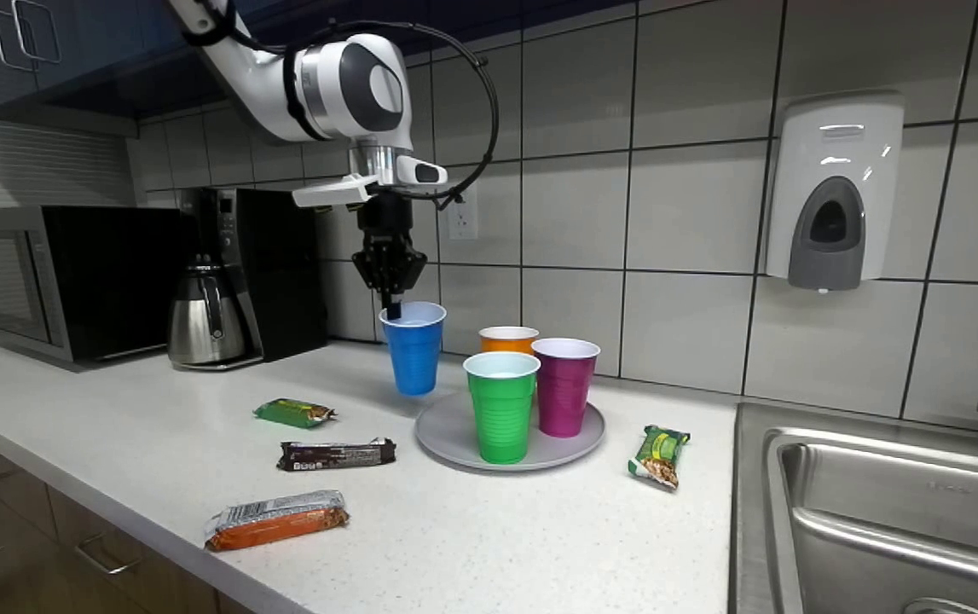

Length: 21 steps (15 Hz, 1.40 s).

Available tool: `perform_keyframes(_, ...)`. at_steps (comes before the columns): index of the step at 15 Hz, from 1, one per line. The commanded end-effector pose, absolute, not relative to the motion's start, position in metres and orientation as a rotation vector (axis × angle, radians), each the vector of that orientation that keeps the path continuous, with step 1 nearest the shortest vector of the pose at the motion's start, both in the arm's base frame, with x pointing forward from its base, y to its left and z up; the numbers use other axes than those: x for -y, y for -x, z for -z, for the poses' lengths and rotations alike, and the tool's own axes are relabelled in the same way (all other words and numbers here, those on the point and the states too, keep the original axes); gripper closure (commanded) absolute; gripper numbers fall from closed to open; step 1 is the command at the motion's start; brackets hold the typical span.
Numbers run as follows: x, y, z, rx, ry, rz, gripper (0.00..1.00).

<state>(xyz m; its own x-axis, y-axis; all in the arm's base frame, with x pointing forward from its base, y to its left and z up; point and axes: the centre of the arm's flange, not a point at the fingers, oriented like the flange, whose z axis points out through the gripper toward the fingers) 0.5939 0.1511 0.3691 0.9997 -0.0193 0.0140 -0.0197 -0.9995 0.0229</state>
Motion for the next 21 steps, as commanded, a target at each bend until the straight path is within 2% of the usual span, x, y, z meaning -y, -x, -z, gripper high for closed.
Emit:
perform_keyframes(1,-0.167,-0.589,-0.37,-0.034,-3.111,-0.033,0.99)
perform_keyframes(21,-0.233,-0.615,-0.345,-0.34,-3.116,0.007,0.99)
